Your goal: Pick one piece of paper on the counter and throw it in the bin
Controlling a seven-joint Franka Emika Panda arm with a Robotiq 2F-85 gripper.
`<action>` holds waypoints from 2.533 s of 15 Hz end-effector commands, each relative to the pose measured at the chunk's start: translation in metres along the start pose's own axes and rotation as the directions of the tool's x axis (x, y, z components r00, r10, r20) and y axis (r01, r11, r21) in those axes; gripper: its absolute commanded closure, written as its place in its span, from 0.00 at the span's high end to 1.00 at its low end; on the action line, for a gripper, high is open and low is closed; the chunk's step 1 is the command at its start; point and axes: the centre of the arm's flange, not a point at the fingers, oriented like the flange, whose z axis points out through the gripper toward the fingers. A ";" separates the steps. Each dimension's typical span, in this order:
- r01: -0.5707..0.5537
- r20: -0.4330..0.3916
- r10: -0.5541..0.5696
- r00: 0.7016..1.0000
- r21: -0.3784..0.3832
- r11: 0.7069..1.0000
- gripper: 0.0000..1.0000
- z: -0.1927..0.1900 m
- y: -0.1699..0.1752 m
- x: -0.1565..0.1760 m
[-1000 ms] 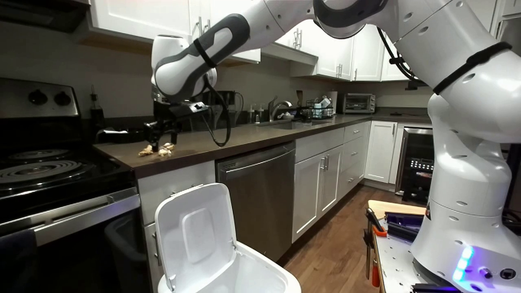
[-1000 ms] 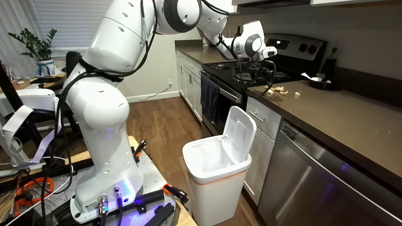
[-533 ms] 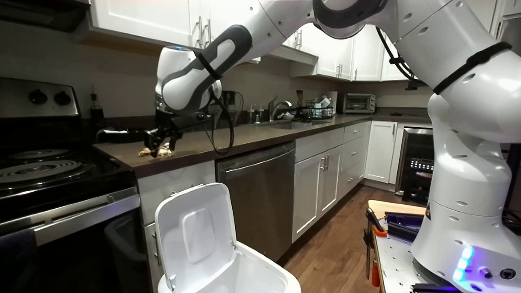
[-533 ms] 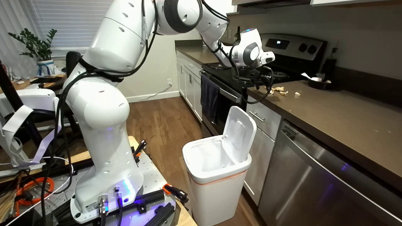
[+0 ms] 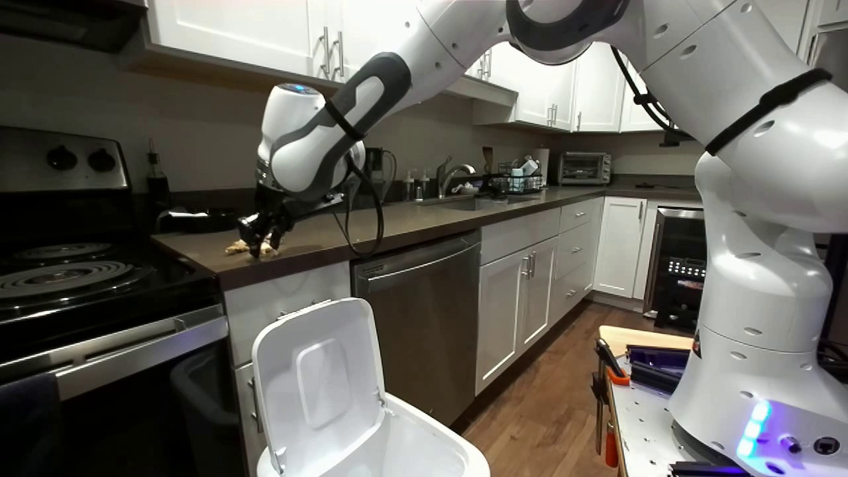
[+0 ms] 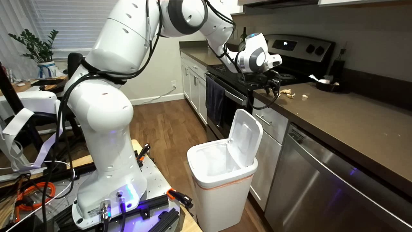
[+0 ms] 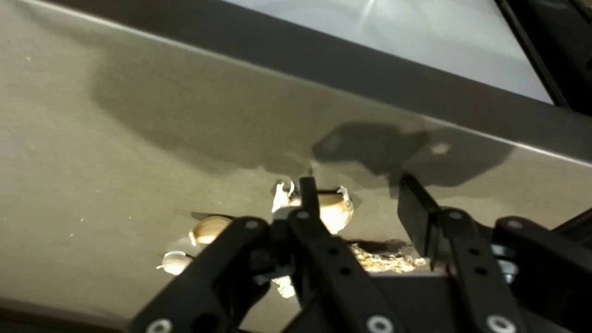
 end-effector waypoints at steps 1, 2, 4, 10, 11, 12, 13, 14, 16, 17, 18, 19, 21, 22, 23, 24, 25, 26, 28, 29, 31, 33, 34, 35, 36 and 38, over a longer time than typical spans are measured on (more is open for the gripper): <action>0.008 -0.033 -0.009 0.999 -0.018 1.000 0.18 0.001 -0.001 -0.002; 0.011 -0.036 -0.011 0.999 -0.017 1.000 0.55 0.002 -0.001 -0.002; 0.017 -0.043 -0.018 0.999 -0.022 1.000 0.59 0.003 -0.002 -0.002; 0.057 -0.075 -0.061 0.995 -0.052 0.997 0.97 0.007 -0.003 -0.002; 0.067 -0.090 -0.072 0.993 -0.058 0.996 0.99 0.008 -0.003 -0.002; 0.075 -0.109 -0.081 0.991 -0.060 0.995 1.00 0.009 -0.003 -0.002; 0.079 -0.126 -0.086 0.988 -0.061 0.995 1.00 0.011 -0.003 -0.003; 0.082 -0.140 -0.090 0.986 -0.061 0.995 1.00 0.013 -0.002 -0.003; 0.079 -0.152 -0.088 0.984 -0.062 0.995 1.00 0.020 0.000 -0.006; 0.077 -0.149 -0.085 0.985 -0.061 0.995 0.75 0.023 0.001 -0.008; 0.076 -0.149 -0.085 0.985 -0.062 0.995 0.74 0.025 0.002 -0.009; 0.077 -0.157 -0.086 0.984 -0.062 0.995 0.69 0.025 0.002 -0.008; 0.078 -0.164 -0.087 0.983 -0.062 0.995 0.55 0.025 0.002 -0.008; 0.078 -0.166 -0.087 0.982 -0.061 0.995 0.47 0.025 0.003 -0.008; 0.077 -0.166 -0.086 0.982 -0.062 0.995 0.41 0.025 0.003 -0.008; 0.078 -0.166 -0.087 0.982 -0.063 0.995 0.35 0.025 0.003 -0.008; 0.079 -0.166 -0.089 0.982 -0.065 0.995 0.27 0.026 0.004 -0.009; 0.081 -0.168 -0.091 0.982 -0.066 0.995 0.22 0.026 0.004 -0.009; 0.081 -0.169 -0.091 0.981 -0.067 0.994 0.09 0.027 0.005 -0.010; 0.081 -0.168 -0.091 0.982 -0.067 0.995 0.01 0.027 0.006 -0.010; 0.070 -0.148 -0.079 0.986 -0.064 0.995 0.00 0.022 0.007 -0.010; 0.074 -0.130 -0.082 0.988 -0.064 0.995 0.00 0.014 0.004 -0.008; 0.078 -0.124 -0.085 0.989 -0.063 0.995 0.01 0.010 0.003 -0.006; 0.078 -0.120 -0.085 0.989 -0.062 0.995 0.29 0.007 0.003 -0.005; 0.076 -0.115 -0.083 0.990 -0.061 0.995 0.31 0.007 0.003 -0.005; 0.065 -0.102 -0.071 0.992 -0.059 0.996 0.43 0.005 0.004 -0.005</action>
